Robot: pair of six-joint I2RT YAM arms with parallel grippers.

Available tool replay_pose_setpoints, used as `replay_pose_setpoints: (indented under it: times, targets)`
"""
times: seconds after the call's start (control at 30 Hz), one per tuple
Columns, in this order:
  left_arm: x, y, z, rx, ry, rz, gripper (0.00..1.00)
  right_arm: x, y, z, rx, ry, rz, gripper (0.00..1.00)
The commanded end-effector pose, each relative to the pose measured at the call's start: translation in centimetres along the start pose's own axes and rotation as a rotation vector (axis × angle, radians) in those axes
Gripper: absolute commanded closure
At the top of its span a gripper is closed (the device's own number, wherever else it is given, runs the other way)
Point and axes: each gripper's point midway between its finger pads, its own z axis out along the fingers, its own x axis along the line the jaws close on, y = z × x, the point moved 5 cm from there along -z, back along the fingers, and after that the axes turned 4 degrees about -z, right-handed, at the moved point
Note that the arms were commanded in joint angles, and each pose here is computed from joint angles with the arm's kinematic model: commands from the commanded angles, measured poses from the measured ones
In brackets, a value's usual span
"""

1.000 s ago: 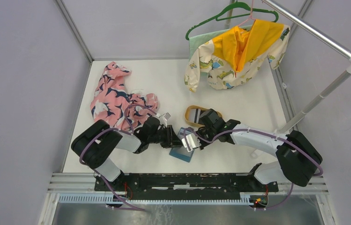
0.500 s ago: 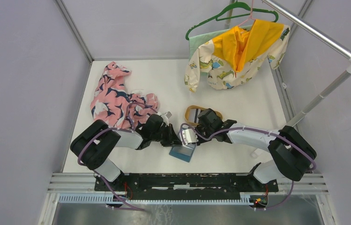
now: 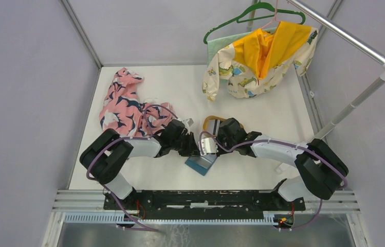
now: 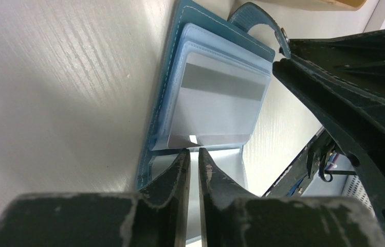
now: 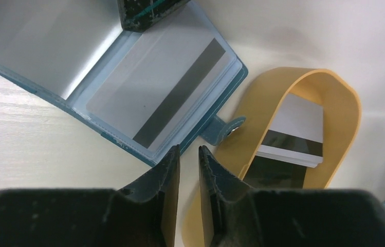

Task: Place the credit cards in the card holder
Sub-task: Insert the credit card into the card holder.

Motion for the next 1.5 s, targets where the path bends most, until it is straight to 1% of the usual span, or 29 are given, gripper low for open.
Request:
replay_pose_setpoints:
  times: [0.0,0.1,0.2,0.33,0.43,0.63,0.73,0.87,0.93,0.97,1.0,1.03,1.07,1.1,1.13,1.17,1.2,1.23,1.33,1.47]
  targets:
    - [2.8,-0.3,-0.7,-0.028,0.159,0.066,0.8,-1.0,-0.4,0.3,0.045,-0.044,0.039,0.76]
    - [2.5,-0.3,-1.2,-0.047,0.143,0.071,0.78,-0.8,-1.0,0.4,0.081,-0.033,0.031,0.79]
    - [1.8,-0.1,-1.7,-0.072,0.118,0.074,0.76,0.0,-1.2,0.9,0.087,0.031,0.029,0.82]
    - [1.4,-0.2,-2.3,-0.091,0.098,0.067,0.76,1.5,-0.8,1.2,0.04,0.134,0.034,0.84]
    - [1.9,-0.8,-2.4,-0.074,0.104,0.055,0.76,2.2,-0.4,1.0,0.011,0.171,0.056,0.84]
    - [2.7,-1.4,-1.6,-0.042,0.118,0.049,0.77,4.4,1.2,0.0,-0.118,0.257,0.067,0.84]
    - [2.6,-1.0,-1.2,-0.039,0.12,0.055,0.77,3.8,1.7,-0.8,-0.139,0.209,0.056,0.82]
    - [2.4,-0.5,-0.6,-0.04,0.121,0.073,0.78,0.5,2.2,-2.8,-0.117,0.022,0.036,0.78]
    - [2.3,-0.3,-0.5,-0.041,0.117,0.082,0.78,-1.3,2.5,-4.4,-0.13,-0.107,0.036,0.72]
    - [2.3,-0.2,-0.5,-0.041,0.112,0.087,0.78,-2.0,2.5,-5.3,-0.131,-0.173,0.048,0.67]
    - [2.2,-0.2,-0.5,-0.044,0.108,0.091,0.78,-2.6,2.5,-6.1,-0.146,-0.232,0.069,0.59]
    - [2.1,-0.2,-0.5,-0.048,0.102,0.096,0.78,-3.0,2.4,-6.6,-0.177,-0.252,0.122,0.42]
    - [2.1,-0.2,-0.5,-0.051,0.098,0.099,0.78,-2.6,2.8,-6.6,-0.243,-0.218,0.197,0.23]
    - [1.9,-0.1,-0.6,-0.056,0.092,0.103,0.78,-1.8,2.9,-6.2,-0.305,-0.144,0.277,0.08]
    - [1.8,-0.1,-0.6,-0.062,0.084,0.106,0.78,-0.3,3.8,-5.6,-0.403,-0.011,0.342,0.05]
    - [1.7,-0.1,-0.7,-0.065,0.077,0.11,0.78,0.9,4.4,-5.2,-0.458,0.115,0.39,0.05]
    - [1.5,-0.1,-0.7,-0.07,0.068,0.114,0.78,1.5,5.1,-5.0,-0.506,0.205,0.414,0.08]
    - [1.3,0.0,-0.8,-0.077,0.06,0.115,0.78,1.8,5.3,-4.6,-0.523,0.246,0.445,0.1]
    - [0.9,-0.1,-0.7,-0.086,0.039,0.116,0.78,2.1,5.2,-3.8,-0.538,0.221,0.498,0.11]
    - [0.6,-0.6,0.1,-0.071,0.028,0.117,0.78,1.7,4.3,-2.8,-0.473,0.144,0.665,0.22]
